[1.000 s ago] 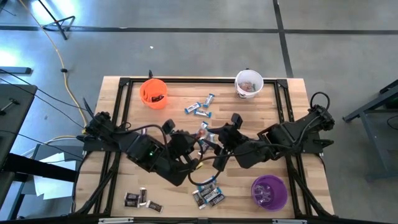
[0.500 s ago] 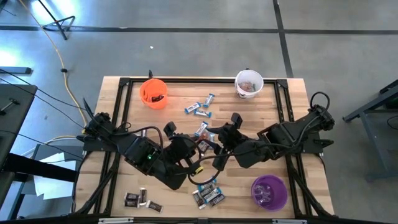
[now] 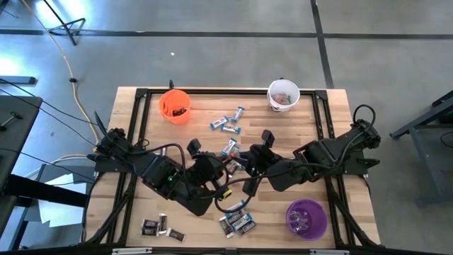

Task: Sort candy
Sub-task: Put the orange gummy into the white bucket

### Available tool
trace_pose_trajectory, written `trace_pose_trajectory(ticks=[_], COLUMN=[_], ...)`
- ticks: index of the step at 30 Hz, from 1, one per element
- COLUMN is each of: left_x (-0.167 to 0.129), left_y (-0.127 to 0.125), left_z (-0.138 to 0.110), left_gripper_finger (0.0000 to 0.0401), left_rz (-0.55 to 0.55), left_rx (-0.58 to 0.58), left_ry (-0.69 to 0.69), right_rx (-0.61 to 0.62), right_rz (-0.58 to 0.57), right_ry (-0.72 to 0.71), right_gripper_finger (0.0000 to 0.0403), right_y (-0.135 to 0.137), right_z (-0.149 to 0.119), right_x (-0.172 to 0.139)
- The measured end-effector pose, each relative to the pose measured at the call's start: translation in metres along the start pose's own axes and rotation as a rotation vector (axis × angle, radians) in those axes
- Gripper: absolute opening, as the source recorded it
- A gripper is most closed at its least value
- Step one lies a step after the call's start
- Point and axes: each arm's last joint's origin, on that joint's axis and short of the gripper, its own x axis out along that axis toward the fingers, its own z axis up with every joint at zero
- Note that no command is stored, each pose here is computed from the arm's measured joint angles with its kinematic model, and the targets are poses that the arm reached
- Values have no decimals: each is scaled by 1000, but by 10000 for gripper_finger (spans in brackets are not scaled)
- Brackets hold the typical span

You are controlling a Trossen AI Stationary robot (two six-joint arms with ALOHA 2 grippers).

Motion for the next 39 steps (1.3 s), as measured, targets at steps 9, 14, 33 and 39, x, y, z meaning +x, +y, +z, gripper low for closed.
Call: trace_pose_trajectory(ticks=[9,14,33,39], left_x=[-6,-10,-30,-34], left_y=[-3,-5,27,36], left_z=[-2,-4,19,22], left_gripper_finger=[24,63,129,129], left_rz=[2,-7,-22,60], left_rx=[25,48,11,24], left_ry=[-17,-18,-57,-103], right_rx=[4,-6,-69,-32], right_rz=[17,20,-160,-281], right_ry=[5,9,153,261], right_gripper_finger=[6,2,0,0], right_y=[1,1,-73,-113], right_z=[0,0,-2,-12], right_x=[0,0,-62,-85])
